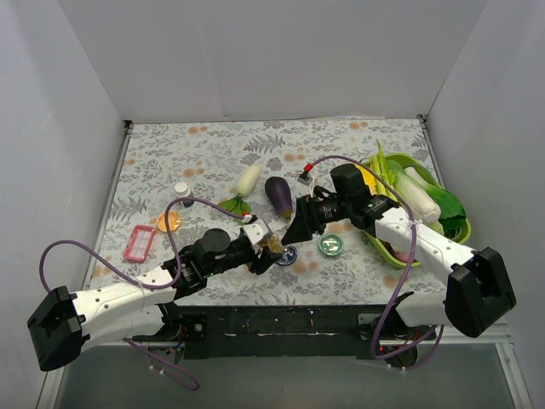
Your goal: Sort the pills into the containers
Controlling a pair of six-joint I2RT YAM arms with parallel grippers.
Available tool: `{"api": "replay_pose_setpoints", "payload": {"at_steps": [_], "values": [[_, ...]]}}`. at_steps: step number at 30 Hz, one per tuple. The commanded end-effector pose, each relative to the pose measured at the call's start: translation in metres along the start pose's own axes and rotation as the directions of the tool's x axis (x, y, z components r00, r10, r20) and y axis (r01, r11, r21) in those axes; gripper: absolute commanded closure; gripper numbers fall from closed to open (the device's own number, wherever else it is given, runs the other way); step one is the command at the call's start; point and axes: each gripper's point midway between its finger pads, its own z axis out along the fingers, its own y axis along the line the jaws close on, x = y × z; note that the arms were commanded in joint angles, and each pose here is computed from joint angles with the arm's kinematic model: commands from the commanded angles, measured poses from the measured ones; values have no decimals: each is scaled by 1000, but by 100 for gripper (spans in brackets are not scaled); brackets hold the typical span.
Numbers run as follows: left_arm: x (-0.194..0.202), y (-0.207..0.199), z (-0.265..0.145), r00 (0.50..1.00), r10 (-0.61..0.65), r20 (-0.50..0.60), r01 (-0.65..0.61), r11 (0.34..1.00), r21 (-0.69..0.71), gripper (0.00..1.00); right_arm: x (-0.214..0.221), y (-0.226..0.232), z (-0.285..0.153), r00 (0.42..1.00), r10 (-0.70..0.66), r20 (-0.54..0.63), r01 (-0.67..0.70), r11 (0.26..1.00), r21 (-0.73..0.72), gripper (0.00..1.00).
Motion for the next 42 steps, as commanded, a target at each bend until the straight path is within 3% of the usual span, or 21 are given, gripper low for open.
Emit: {"api": "replay_pose_setpoints", "payload": {"at_steps": [1,6,12,15,18,22,24,25,28,31,32,33,36,37,38,41,42], "values": [[-16,-1,0,999,11,44,-11,1000,4,100,-14,18,-2,999,-41,31,43,997,-57,26],[-14,-1,-1,999,9,38,-9,1000,3,100,-15,21,-3,999,-39,33,41,996,-78,28],[-11,1,-2,1000,8,30,-8,1000,-5,100,-14,24,-4,998,-48,35,51,994,-95,38],[-8,1,-2,1000,7,24,-7,1000,-6,100,-14,28,-5,998,-56,33,59,992,-113,48],[-7,1,-3,1000,7,19,-7,1000,-6,100,-13,31,-5,997,-77,31,81,986,-143,69],[-4,-3,-7,1000,4,10,-4,1000,12,100,-12,36,-6,984,-176,31,179,966,-189,92],[-1,-10,-9,1000,-2,-5,2,999,49,100,-10,44,-9,968,-250,30,251,941,-229,98],[-1,-13,-11,1000,-3,-5,4,998,66,100,-10,43,-8,935,-353,43,353,906,-234,99],[3,-29,-16,999,-24,-33,29,988,149,100,4,55,-10,862,-507,10,487,821,-297,99],[7,-47,-22,997,-53,-63,67,968,242,100,23,65,-7,671,-742,3,693,625,-360,99],[9,-50,-24,996,-61,-72,78,962,261,100,24,59,-2,521,-853,24,803,480,-353,99],[10,-60,-27,994,-68,-87,92,946,312,100,37,60,-4,466,-885,-9,815,433,-385,99],[16,-70,-30,987,-97,-128,137,924,357,100,53,37,9,135,-987,-92,908,160,-387,99],[18,-73,-32,986,-100,-137,145,915,376,100,58,31,14,80,-989,-122,907,123,-403,99],[20,-73,-31,984,-101,-144,149,916,373,100,52,21,15,48,-984,-172,917,112,-384,99],[20,-64,-29,986,-95,-137,136,935,328,100,39,29,19,84,-982,-167,928,138,-347,97],[17,-61,-30,988,-93,-124,128,943,308,100,38,34,19,153,-972,-176,921,205,-332,76]]}}
